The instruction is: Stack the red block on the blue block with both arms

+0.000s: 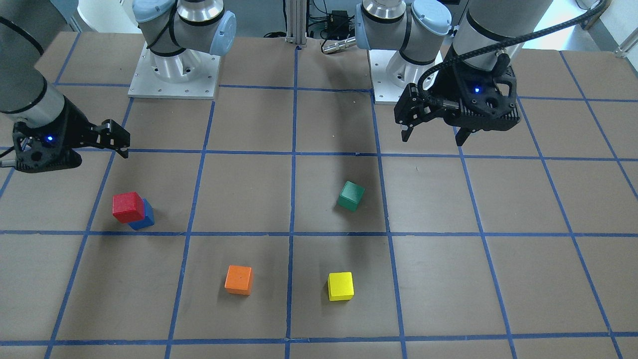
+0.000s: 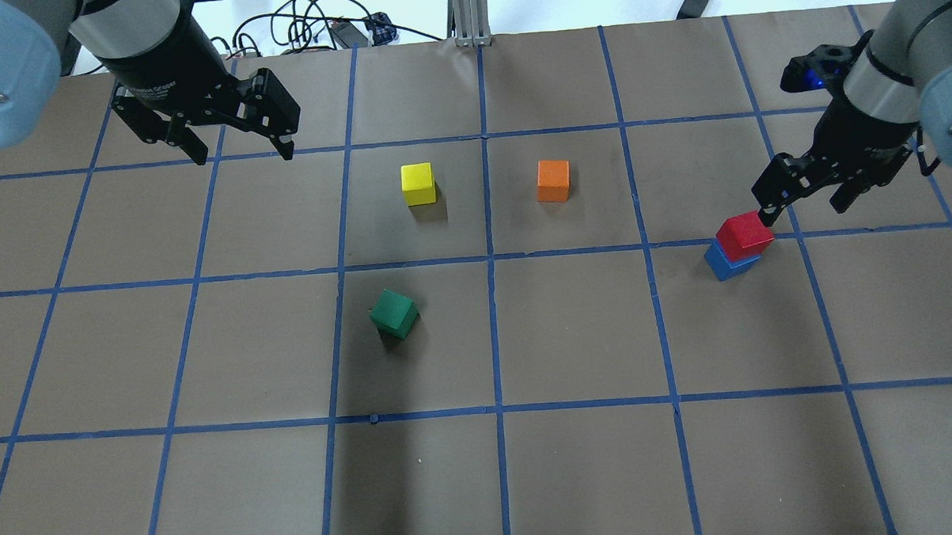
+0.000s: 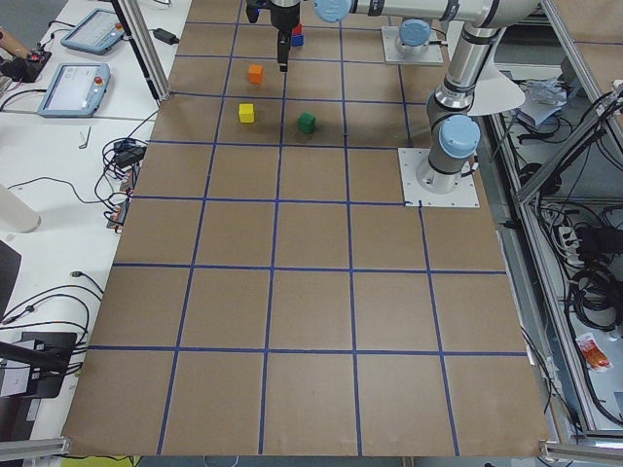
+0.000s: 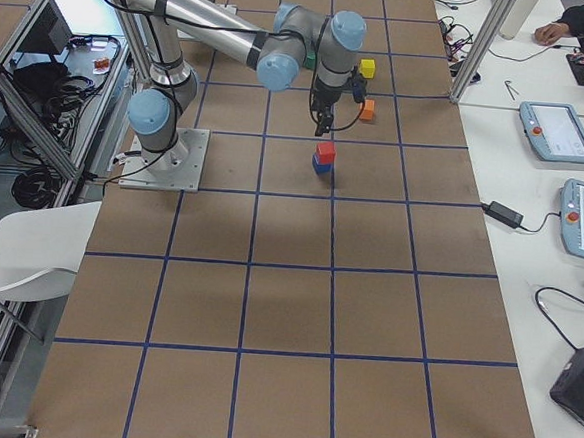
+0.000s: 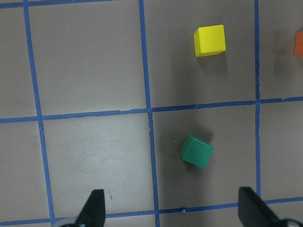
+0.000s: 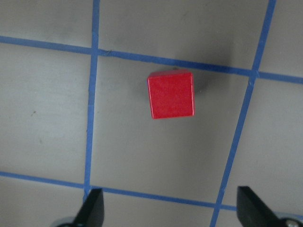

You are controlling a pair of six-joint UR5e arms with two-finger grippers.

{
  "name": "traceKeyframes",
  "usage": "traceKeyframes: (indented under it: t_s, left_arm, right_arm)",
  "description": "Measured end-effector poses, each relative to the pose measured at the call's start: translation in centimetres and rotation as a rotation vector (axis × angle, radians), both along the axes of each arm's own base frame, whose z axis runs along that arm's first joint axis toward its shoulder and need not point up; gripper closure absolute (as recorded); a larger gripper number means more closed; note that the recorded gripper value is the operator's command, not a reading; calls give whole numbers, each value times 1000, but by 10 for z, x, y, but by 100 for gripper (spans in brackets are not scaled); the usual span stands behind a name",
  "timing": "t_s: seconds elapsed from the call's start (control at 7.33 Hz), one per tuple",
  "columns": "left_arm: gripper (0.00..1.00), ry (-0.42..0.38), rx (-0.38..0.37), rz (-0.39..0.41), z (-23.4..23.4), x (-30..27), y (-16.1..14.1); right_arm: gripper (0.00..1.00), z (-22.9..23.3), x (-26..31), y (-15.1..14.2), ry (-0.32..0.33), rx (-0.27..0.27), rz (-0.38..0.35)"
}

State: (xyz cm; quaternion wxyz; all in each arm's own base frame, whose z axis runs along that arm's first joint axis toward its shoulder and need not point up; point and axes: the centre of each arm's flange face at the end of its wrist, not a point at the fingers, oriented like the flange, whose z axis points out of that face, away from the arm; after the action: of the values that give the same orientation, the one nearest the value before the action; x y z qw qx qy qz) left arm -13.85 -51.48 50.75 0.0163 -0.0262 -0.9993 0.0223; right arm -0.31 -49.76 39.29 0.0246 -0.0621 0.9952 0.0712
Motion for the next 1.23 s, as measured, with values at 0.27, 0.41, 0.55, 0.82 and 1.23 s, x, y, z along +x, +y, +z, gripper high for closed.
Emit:
traceKeyframes:
  t_s: [0.27, 0.41, 0.55, 0.82, 1.23]
  left_arm:
    - [0, 0, -3, -1, 2, -1, 1]
    - [0, 1, -5, -1, 3, -1, 2]
    - [0, 1, -8, -1, 4, 0, 2]
    - [0, 0, -6, -1, 3, -1, 3]
    - [0, 1, -7, -2, 4, -1, 5]
  right_arm:
    - [0, 50, 6, 10, 9, 18, -85]
    - [0, 66, 16, 16, 20, 11, -128]
    - [0, 75, 34, 21, 32, 5, -157]
    - [0, 80, 82, 29, 50, -1, -184]
    - [0, 82, 135, 40, 52, -11, -180]
